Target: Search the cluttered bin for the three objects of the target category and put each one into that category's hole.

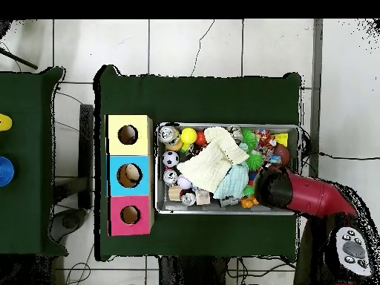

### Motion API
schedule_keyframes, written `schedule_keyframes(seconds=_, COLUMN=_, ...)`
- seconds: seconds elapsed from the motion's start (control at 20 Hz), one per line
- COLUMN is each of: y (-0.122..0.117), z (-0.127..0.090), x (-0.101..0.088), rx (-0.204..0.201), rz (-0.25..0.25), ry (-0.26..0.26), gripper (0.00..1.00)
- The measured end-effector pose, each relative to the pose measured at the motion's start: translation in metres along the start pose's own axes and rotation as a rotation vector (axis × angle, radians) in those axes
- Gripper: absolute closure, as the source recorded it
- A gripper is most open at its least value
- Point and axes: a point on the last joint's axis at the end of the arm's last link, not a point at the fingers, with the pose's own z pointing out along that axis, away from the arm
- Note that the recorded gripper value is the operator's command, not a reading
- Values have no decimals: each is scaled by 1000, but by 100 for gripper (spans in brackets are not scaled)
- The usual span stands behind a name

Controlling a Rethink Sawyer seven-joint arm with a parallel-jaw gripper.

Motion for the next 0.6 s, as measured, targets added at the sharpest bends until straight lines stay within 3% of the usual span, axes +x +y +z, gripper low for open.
schedule_keyframes(seconds=0.2, y=38, z=-18, x=-7, rx=-11, rz=-5, ry=54, gripper=100)
schedule_keyframes(seconds=0.35, y=80, z=-28, x=-12, rx=-37, rz=-20, ry=56, gripper=100)
schedule_keyframes(seconds=0.5, y=106, z=-28, x=-12, rx=-59, rz=-27, ry=58, gripper=100)
schedule_keyframes(seconds=0.6, y=106, z=-21, x=-13, rx=-78, rz=-9, ry=62, gripper=100)
